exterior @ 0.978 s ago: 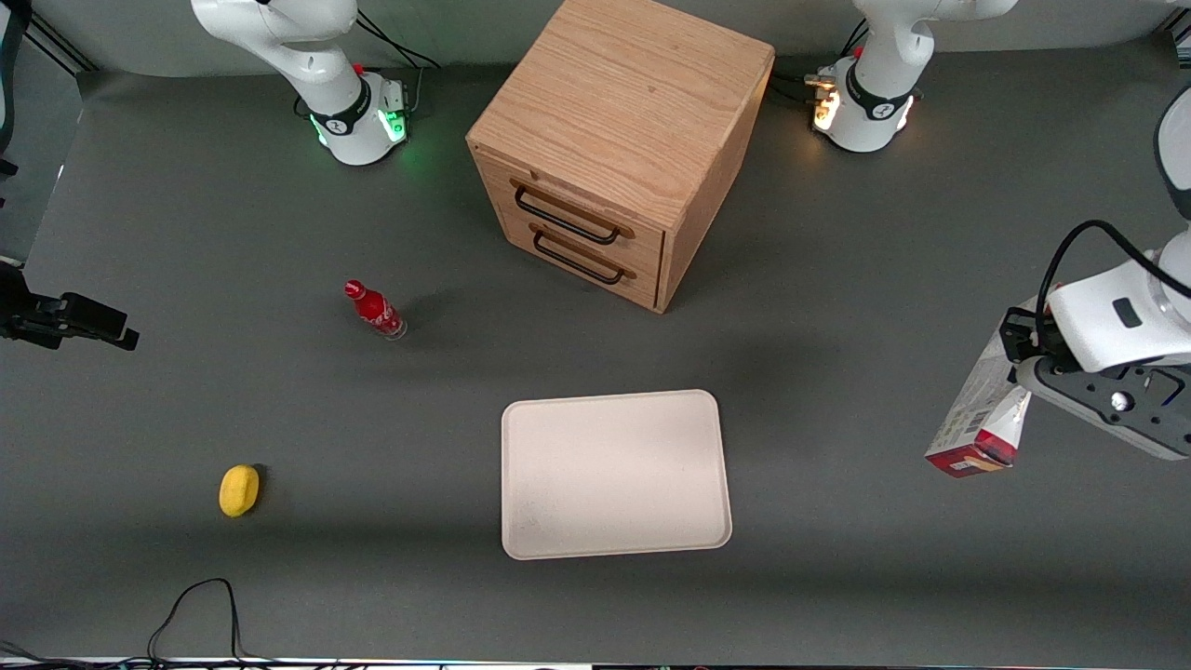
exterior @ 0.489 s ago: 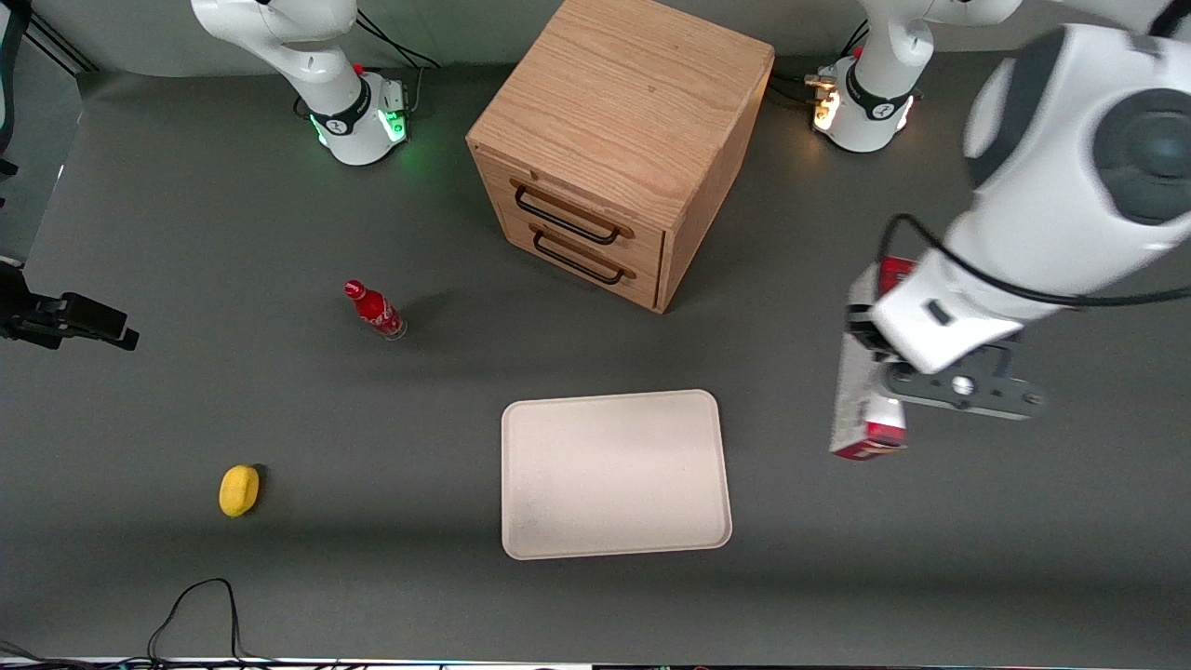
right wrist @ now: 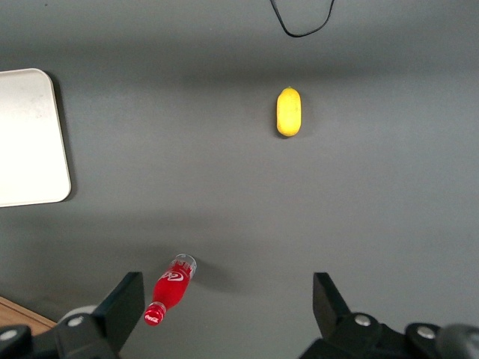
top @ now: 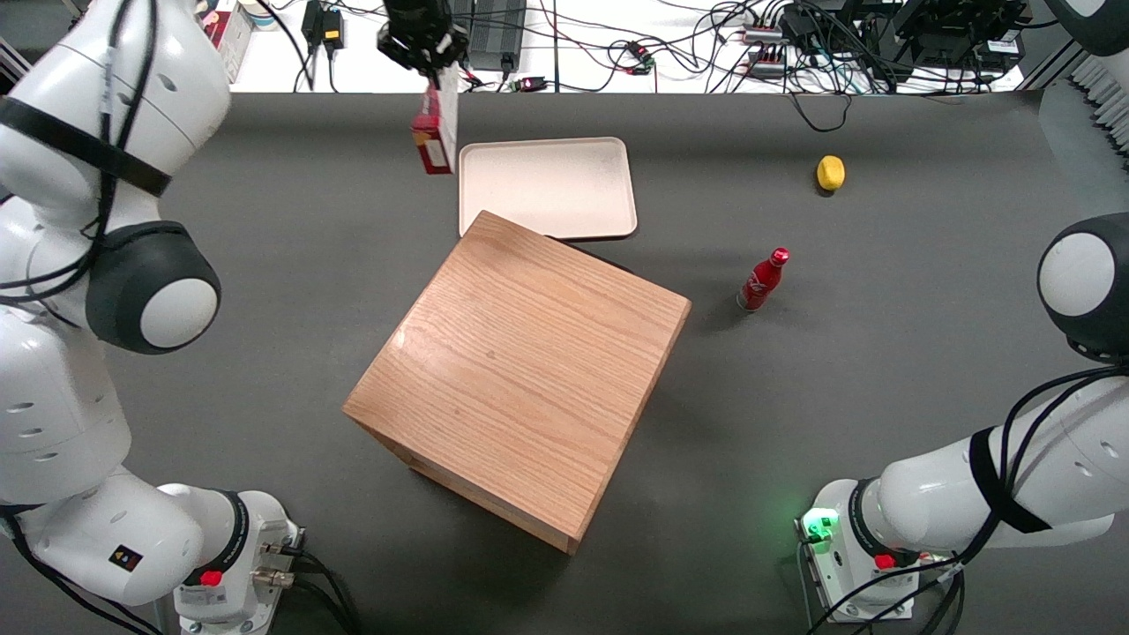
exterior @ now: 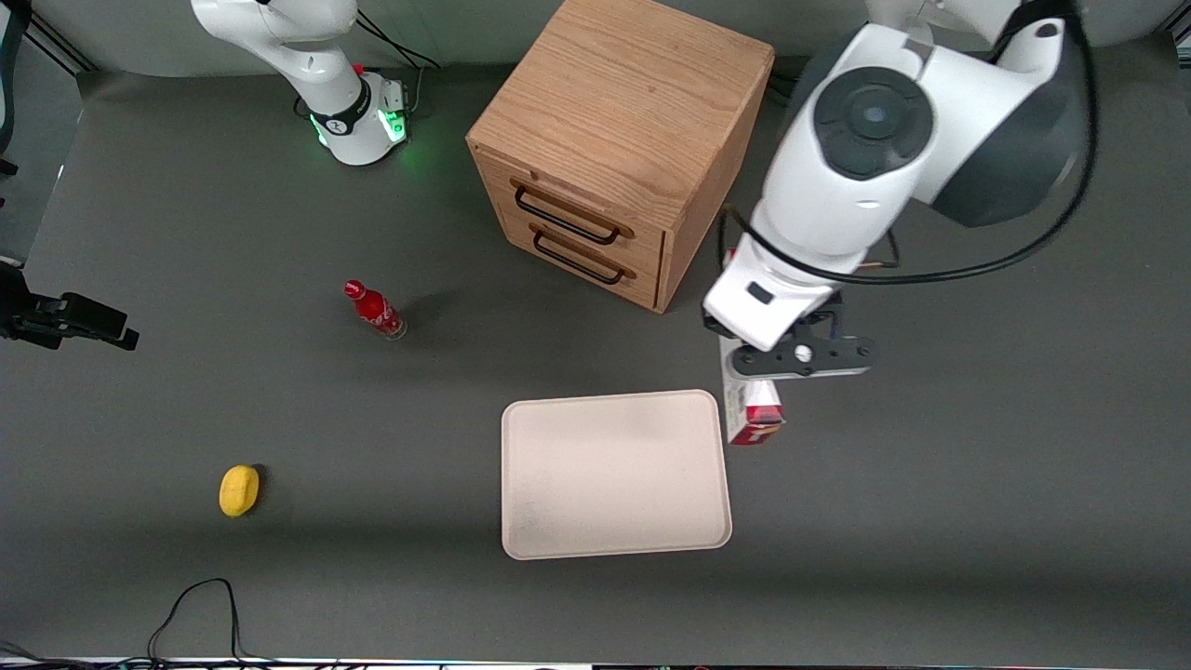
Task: Place red cookie box on tray
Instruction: 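Carry the box with the left gripper over the cream tray, then lower the box onto the tray and open the left gripper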
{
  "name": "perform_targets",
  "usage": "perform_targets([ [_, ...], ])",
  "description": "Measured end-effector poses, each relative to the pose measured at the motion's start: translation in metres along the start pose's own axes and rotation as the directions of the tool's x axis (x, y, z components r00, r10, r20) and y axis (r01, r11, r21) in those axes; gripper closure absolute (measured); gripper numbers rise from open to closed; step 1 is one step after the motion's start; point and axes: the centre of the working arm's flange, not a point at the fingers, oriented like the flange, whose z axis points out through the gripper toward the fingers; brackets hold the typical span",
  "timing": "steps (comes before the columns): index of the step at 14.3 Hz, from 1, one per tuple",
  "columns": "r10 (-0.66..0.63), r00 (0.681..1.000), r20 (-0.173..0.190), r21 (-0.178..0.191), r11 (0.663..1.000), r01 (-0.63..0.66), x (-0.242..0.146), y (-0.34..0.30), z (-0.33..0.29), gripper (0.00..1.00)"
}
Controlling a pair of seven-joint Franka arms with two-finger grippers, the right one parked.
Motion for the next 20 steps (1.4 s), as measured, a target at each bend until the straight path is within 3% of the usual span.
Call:
perform_targets([
  [4,-0.033,0.998,0.044,0.038,0.999,0.031,0.007,0.011,0.047,0.98],
  [13,-0.034,0.999,0.022,0.022,0.999,0.033,0.046,0.034,0.241,0.98],
  [20,-0.052,0.999,-0.011,0.011,0.999,0.052,0.060,0.024,0.303,0.98],
])
